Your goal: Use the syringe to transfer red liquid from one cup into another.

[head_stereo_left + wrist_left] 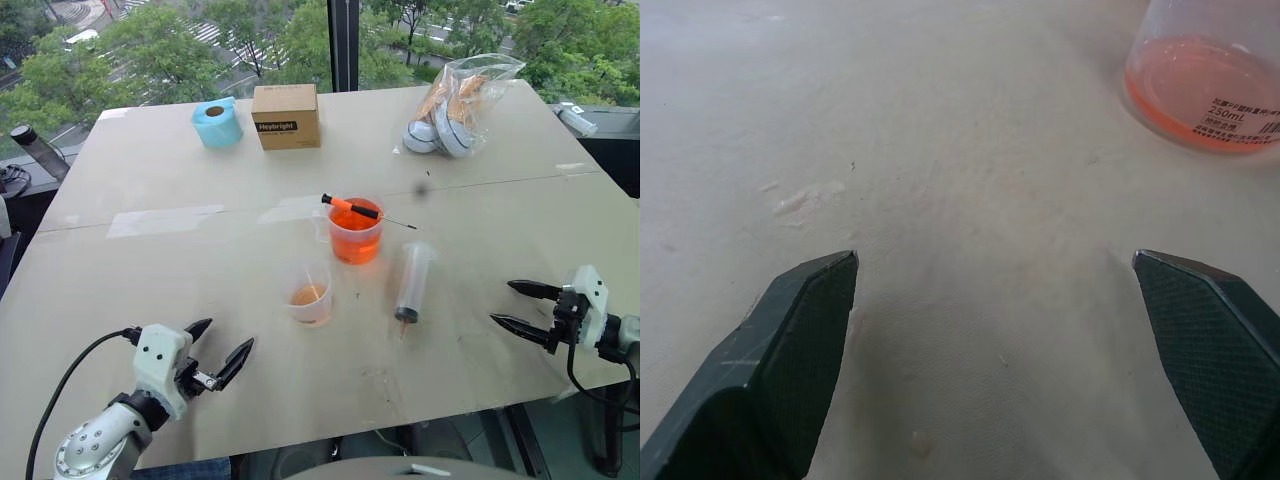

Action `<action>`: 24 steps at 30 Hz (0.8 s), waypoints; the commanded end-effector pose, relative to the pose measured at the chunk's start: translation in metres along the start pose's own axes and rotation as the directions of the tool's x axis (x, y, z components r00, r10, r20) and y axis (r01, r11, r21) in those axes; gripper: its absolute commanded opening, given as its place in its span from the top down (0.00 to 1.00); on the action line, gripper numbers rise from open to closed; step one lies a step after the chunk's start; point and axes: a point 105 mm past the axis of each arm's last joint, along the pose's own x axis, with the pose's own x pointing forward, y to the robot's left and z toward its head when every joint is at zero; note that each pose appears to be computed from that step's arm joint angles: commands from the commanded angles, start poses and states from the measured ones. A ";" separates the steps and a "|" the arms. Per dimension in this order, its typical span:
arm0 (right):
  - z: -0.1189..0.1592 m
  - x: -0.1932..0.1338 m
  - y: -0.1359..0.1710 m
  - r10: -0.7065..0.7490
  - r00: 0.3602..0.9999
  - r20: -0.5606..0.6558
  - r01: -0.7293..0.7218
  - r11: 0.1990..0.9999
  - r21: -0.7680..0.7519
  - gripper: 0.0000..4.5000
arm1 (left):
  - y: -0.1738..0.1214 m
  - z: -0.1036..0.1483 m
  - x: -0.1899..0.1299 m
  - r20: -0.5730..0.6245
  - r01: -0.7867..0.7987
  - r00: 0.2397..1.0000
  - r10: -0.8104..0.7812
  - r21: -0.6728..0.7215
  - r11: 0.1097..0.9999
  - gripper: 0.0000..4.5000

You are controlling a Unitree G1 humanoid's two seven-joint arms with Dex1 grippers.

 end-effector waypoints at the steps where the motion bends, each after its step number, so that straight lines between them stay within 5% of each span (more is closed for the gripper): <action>1: 0.010 -0.002 -0.001 -0.015 0.999 0.038 0.016 0.999 -0.036 0.01 | 0.005 0.010 -0.003 0.021 -0.001 1.000 0.001 0.022 1.000 0.00; 19: 0.018 -0.001 0.000 -0.021 0.998 0.064 0.025 0.998 -0.052 0.01 | 0.007 0.017 0.001 0.012 0.031 0.999 -0.031 0.051 0.998 0.00; 24: 0.054 0.012 0.012 0.073 0.992 0.105 -0.061 0.992 -0.112 0.01 | -0.003 0.025 -0.007 -0.019 0.135 0.991 -0.134 0.053 0.989 0.00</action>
